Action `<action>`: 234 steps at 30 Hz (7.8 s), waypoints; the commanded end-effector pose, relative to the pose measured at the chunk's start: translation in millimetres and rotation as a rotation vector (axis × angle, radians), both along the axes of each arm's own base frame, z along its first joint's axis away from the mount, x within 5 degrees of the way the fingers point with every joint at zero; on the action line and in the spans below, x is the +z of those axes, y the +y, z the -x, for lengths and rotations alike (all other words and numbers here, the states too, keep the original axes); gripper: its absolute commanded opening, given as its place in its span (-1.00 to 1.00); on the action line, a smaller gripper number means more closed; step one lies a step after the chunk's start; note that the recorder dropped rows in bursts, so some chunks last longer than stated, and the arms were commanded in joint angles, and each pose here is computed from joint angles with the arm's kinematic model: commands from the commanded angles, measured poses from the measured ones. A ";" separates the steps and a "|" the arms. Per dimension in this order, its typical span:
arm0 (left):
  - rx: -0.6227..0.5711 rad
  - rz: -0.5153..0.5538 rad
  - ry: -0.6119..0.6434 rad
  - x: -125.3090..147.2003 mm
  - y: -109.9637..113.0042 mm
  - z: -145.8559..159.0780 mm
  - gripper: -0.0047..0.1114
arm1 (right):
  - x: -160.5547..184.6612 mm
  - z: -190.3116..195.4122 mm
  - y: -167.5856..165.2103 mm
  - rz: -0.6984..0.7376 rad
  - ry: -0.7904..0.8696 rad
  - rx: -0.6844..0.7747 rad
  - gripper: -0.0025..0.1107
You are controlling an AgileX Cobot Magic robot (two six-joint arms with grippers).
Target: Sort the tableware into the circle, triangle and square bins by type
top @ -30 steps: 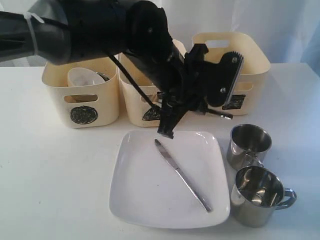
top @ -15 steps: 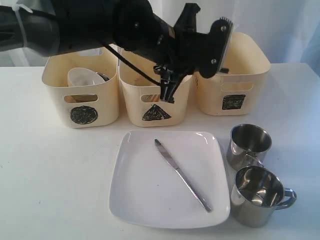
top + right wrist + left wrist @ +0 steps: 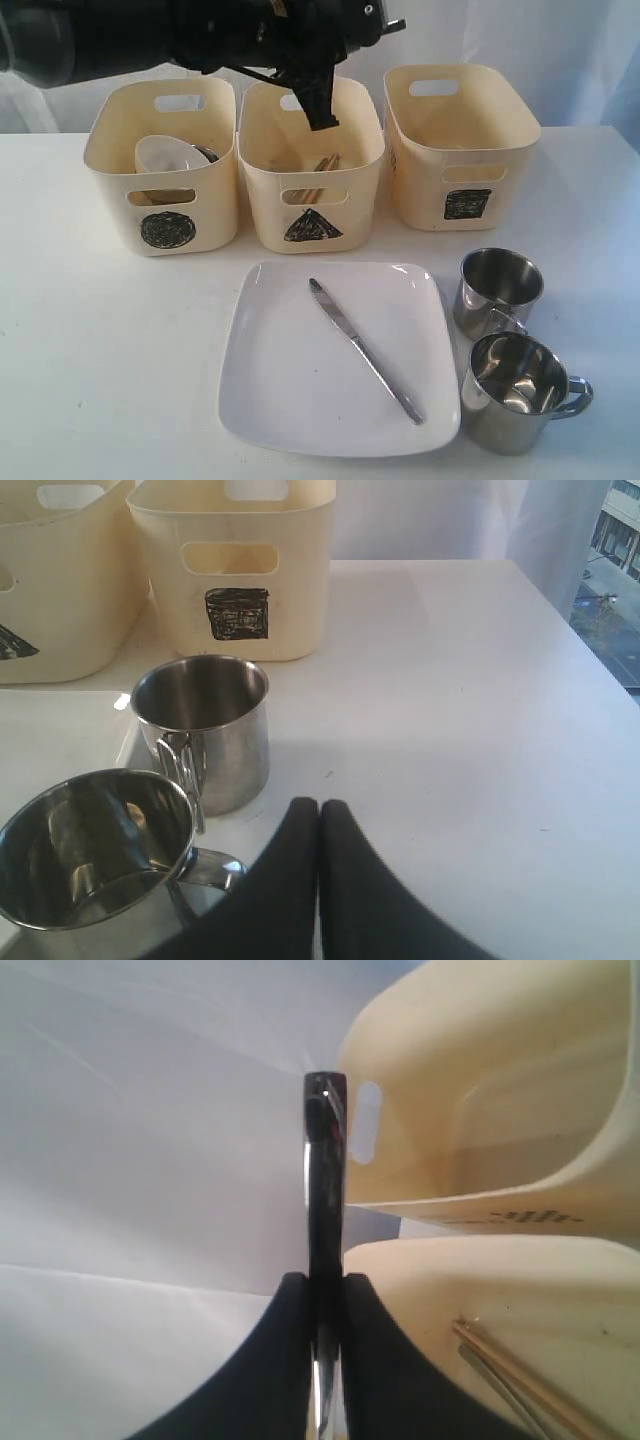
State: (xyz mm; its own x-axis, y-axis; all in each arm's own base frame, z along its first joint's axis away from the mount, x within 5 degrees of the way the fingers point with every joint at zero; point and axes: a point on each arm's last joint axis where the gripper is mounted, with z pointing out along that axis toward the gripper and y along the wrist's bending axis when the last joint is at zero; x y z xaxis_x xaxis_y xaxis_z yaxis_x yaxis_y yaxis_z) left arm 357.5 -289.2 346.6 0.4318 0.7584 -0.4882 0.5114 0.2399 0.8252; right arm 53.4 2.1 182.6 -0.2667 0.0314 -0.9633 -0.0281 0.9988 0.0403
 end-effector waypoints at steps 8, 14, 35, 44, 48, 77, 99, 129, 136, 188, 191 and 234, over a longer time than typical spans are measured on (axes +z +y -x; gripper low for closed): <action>0.062 0.220 0.003 -17.4 -6.1 -21.0 -0.92 | -0.2 -0.1 0.1 0.003 -0.014 0.002 -0.96; 0.062 0.237 -0.011 -19.7 -7.6 -23.1 -0.92 | -0.2 -0.1 0.1 0.003 -0.014 0.002 -0.96; 0.073 0.087 0.185 -42.3 -7.1 -17.0 -0.92 | -0.2 -0.1 0.1 0.003 -0.014 0.002 -0.96; 0.121 0.092 0.302 -51.3 -1.3 -18.3 -0.92 | -0.2 -0.1 0.1 0.003 -0.014 0.002 -0.96; 0.158 0.117 0.347 -53.1 5.4 -22.2 -0.92 | -0.2 -0.1 0.1 0.003 -0.014 0.002 -0.96; 0.205 0.138 0.409 -54.5 14.9 -25.7 -0.18 | -0.2 -0.1 0.1 0.003 -0.014 0.002 -0.96; -0.524 -0.795 0.696 -70.3 -18.0 109.3 -0.18 | -0.2 -0.1 0.1 0.003 -0.014 0.002 -0.96; -0.708 -0.827 0.595 -158.7 -54.7 84.1 -0.18 | -0.2 -0.1 0.1 0.003 -0.014 0.002 -0.96; -0.717 -0.838 0.583 -174.4 -58.3 80.2 -0.18 | -0.2 -0.1 0.1 0.003 -0.014 0.002 -0.96; -0.560 -0.710 0.568 -120.7 -50.7 83.2 -0.92 | -0.2 -0.1 0.1 0.003 -0.014 0.002 -0.96; -0.564 -0.730 0.596 -135.8 -53.1 81.0 -0.92 | -0.2 -0.1 0.1 0.003 -0.014 0.002 -0.96; -0.437 -0.801 0.712 -207.2 -58.2 66.7 -0.19 | -0.2 -0.1 0.1 0.003 -0.014 0.002 -0.96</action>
